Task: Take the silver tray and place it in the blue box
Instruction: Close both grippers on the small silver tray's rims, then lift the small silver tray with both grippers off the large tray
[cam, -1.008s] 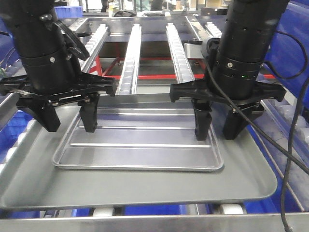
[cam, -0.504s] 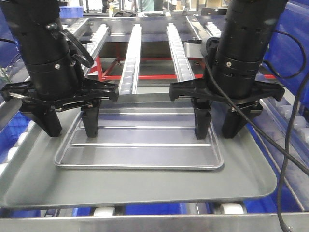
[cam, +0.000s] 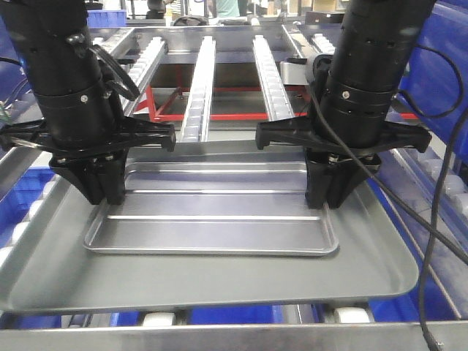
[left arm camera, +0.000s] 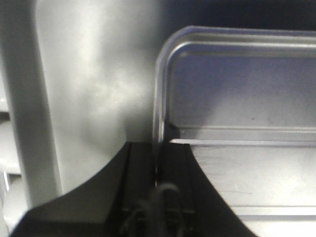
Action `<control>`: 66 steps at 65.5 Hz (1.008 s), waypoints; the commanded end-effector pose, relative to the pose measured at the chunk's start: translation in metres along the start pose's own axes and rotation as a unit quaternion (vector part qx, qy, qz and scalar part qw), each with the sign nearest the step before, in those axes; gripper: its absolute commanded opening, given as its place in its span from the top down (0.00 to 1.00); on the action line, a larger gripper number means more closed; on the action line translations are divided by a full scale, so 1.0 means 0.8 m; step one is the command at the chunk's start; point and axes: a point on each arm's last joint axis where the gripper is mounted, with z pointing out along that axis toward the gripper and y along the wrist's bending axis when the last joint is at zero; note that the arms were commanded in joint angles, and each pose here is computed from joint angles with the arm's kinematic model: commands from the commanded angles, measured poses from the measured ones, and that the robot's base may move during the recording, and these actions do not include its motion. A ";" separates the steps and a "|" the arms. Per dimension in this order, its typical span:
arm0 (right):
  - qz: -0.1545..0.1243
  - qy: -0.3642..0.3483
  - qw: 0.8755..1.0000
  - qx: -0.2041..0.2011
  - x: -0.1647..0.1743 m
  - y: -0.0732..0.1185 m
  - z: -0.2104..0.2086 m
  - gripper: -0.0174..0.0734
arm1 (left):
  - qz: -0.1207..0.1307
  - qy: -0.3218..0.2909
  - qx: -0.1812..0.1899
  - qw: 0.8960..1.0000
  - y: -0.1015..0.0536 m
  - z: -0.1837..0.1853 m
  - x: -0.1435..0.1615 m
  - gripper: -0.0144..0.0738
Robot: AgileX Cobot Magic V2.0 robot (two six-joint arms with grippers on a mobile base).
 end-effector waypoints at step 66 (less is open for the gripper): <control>-0.029 -0.143 0.989 0.026 0.054 0.005 -0.264 0.74 | 0.010 -0.121 0.015 0.992 -0.006 -0.297 0.044 0.95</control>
